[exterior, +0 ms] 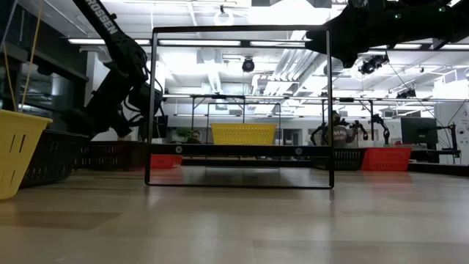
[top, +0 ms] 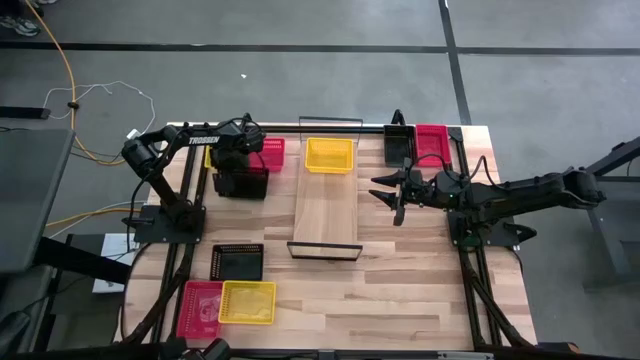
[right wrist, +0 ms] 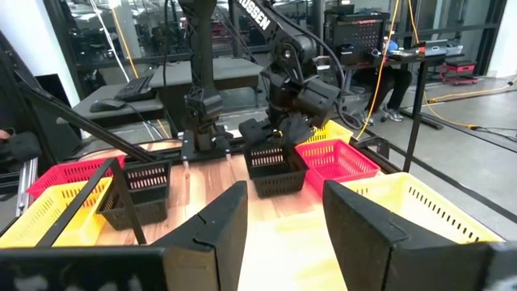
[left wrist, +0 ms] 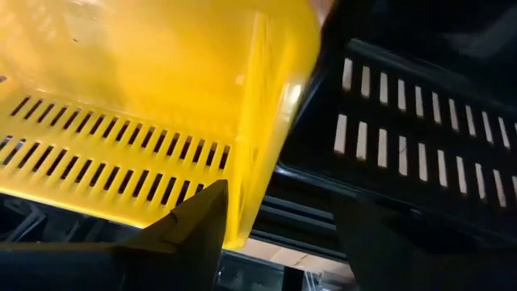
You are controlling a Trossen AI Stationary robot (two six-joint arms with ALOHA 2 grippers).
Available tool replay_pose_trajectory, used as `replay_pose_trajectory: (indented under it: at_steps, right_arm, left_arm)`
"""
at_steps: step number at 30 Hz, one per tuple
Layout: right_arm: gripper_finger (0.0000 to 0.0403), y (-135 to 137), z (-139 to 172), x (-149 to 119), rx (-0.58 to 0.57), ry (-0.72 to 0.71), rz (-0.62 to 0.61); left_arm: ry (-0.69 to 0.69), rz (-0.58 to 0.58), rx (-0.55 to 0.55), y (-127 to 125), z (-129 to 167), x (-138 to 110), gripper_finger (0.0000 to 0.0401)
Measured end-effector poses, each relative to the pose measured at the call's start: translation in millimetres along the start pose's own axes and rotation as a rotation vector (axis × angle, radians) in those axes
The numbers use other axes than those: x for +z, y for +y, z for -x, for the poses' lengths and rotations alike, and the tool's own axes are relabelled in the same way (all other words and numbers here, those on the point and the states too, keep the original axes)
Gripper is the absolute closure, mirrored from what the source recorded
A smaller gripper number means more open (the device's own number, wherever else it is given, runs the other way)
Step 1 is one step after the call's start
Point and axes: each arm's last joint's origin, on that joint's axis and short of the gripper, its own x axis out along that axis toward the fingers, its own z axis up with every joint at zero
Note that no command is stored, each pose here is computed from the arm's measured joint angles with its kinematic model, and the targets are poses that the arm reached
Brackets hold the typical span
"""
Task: Stack baskets on shelf by color
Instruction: Stack the top yellow bin on the yellow bin on the shelf
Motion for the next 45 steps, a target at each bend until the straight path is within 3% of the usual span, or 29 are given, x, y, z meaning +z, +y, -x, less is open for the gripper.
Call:
replay_pose_trajectory:
  at_steps: [4,12,21,29,35,39,42,45]
  right_arm:
    - [0.0251,0,0,0,0.0,0.0,-0.008]
    - [0.0251,0,0,0,0.0,0.004,-0.028]
    - [0.0251,0,0,-1,0.0,0.007,-0.028]
    - [0.0251,0,0,0,0.001,-0.001,-0.044]
    - [0.0251,0,0,1,0.001,-0.009,-0.046]
    - [0.0251,0,0,2,0.002,-0.022,-0.048]
    - [0.0251,0,0,5,0.005,-0.051,-0.053]
    - [0.0251,1,0,8,0.007,-0.077,-0.048]
  left_arm:
    - [-0.016,0.022,0.037,2,0,2,0.0244]
    - [0.003,0.037,0.137,6,1,3,0.0389]
    - [-0.075,0.071,0.164,8,26,-11,0.0397]
    - [-0.317,0.159,0.265,10,92,-41,0.0399]
    - [-0.552,0.169,0.354,-10,143,-74,0.04]
    - [-0.686,0.01,0.425,-45,165,-87,0.04]
    - [-0.726,-0.227,0.543,-79,175,-89,0.0401]
    - [-0.677,-0.535,0.742,-108,181,-88,0.0401]
